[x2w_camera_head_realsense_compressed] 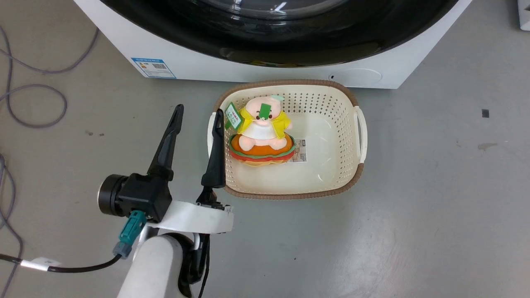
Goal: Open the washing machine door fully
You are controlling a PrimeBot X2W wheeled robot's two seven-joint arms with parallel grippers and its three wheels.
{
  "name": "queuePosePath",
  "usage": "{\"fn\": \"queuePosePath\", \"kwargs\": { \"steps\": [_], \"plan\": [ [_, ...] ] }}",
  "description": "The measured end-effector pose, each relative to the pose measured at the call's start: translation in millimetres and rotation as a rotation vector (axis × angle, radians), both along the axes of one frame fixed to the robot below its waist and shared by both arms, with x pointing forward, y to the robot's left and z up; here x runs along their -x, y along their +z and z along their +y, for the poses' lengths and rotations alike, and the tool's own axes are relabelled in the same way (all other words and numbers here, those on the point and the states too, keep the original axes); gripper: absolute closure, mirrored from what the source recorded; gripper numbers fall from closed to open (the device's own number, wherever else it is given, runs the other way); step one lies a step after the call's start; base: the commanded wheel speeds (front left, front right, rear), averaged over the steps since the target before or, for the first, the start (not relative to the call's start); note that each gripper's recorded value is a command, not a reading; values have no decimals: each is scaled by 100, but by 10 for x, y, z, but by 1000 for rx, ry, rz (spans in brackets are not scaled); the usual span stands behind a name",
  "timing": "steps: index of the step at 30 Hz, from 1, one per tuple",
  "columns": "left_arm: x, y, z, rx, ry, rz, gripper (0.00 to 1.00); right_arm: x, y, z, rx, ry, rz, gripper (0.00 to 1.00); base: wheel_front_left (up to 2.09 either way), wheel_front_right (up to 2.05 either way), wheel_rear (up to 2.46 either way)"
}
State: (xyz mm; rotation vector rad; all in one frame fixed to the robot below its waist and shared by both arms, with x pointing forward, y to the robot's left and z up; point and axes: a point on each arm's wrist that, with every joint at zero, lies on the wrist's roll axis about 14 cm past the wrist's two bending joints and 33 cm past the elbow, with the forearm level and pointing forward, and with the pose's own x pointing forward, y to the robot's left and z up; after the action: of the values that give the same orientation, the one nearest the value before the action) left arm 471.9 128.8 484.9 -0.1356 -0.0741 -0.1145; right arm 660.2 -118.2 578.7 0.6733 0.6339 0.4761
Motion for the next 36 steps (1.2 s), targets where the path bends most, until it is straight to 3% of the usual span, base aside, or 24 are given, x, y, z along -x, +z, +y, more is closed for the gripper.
{"fn": "queuePosePath", "kwargs": {
  "steps": [9, 18, 28, 36],
  "plan": [
    [10, 18, -56, 18, -11, -10, 0, 38, 275, 63, -122, 48, 17, 100, 0, 0, 0],
    [20, 75, -89, 22, -20, -23, 0, 140, 337, 54, -100, 84, 32, 100, 0, 0, 0],
    [2, -10, -104, 24, -24, -3, 0, 112, 143, 37, -80, 75, 58, 100, 0, 0, 0],
    [18, 21, -111, 22, -25, -8, 0, 286, 52, 107, -77, 145, 114, 100, 0, 0, 0]
  ]
}}
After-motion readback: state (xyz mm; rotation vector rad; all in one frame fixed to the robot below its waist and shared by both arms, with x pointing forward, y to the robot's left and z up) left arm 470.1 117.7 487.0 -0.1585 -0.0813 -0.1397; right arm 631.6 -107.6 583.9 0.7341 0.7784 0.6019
